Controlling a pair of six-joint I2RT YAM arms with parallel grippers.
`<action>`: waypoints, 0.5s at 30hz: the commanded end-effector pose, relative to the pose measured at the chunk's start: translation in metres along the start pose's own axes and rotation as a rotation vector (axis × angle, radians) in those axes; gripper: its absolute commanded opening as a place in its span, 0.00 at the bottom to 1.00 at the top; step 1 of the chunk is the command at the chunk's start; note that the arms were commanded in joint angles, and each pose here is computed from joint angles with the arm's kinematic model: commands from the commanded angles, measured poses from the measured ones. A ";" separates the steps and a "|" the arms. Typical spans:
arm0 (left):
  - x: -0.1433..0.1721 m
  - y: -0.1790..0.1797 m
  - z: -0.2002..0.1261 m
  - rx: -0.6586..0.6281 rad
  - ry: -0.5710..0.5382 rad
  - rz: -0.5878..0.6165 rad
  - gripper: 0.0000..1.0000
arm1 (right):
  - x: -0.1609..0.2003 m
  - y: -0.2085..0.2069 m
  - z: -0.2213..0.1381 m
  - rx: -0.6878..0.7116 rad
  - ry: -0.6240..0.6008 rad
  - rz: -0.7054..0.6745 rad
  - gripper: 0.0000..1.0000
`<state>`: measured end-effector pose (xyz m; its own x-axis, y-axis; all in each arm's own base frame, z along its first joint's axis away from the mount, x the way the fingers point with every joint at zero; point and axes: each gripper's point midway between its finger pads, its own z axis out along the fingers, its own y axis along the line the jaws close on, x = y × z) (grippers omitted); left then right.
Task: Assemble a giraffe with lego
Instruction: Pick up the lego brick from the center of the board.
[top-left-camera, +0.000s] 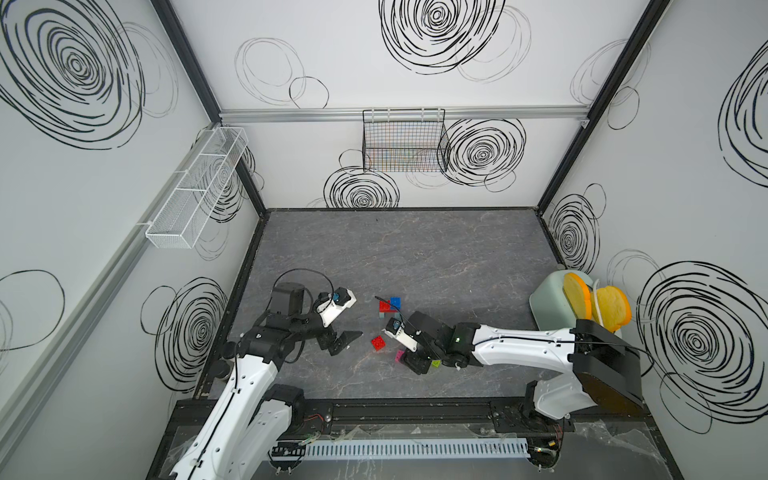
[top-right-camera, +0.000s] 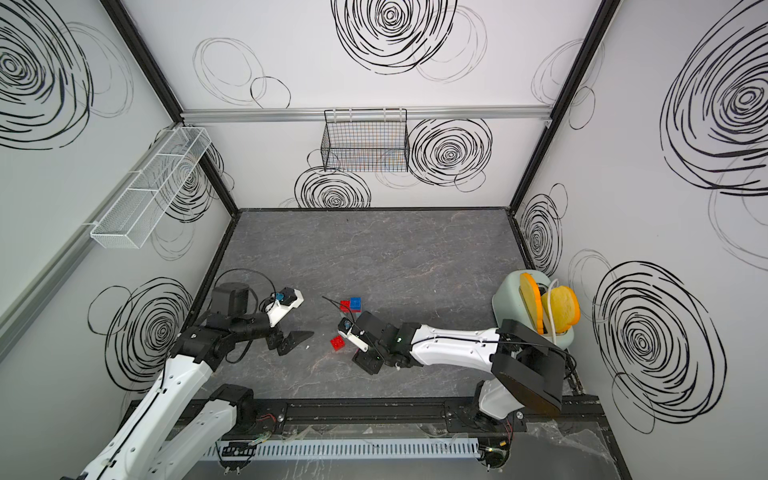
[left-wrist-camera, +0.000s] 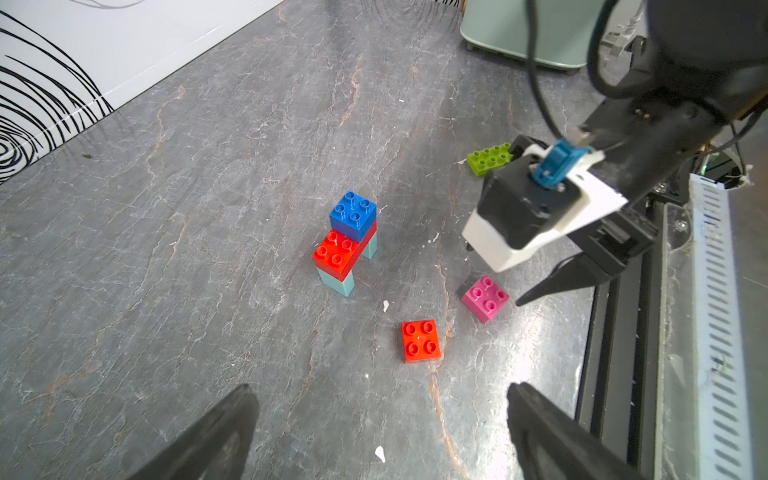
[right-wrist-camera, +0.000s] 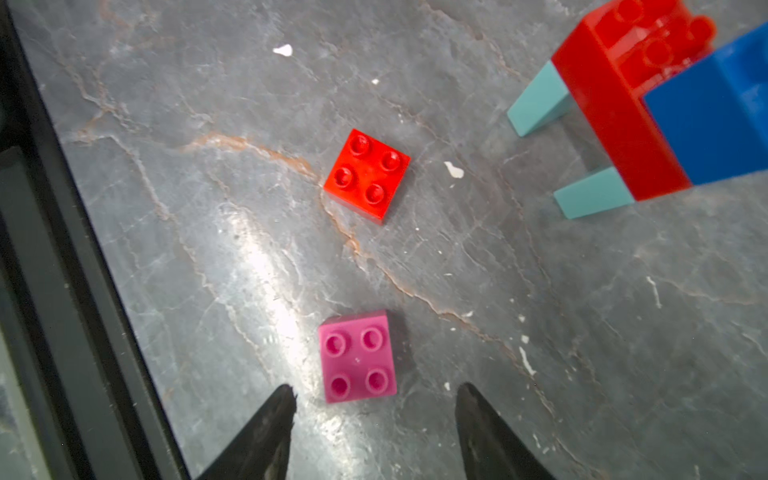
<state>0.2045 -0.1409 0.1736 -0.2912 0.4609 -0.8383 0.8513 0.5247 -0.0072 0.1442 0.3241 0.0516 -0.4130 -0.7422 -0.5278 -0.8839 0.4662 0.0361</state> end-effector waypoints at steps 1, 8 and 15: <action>-0.005 0.000 -0.001 0.001 -0.024 0.024 0.98 | -0.003 0.008 0.007 -0.043 0.004 -0.019 0.62; -0.005 0.000 -0.001 0.004 -0.027 0.020 0.98 | -0.001 0.013 0.017 -0.064 0.020 -0.037 0.60; -0.005 -0.001 0.000 0.009 -0.028 0.020 0.98 | 0.001 0.013 0.022 -0.061 0.036 -0.058 0.54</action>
<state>0.2042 -0.1413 0.1738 -0.2905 0.4597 -0.8392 0.8524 0.5229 -0.0086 0.1369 0.3308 0.0282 -0.3904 -0.7866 -0.4783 -0.9079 0.4150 0.0585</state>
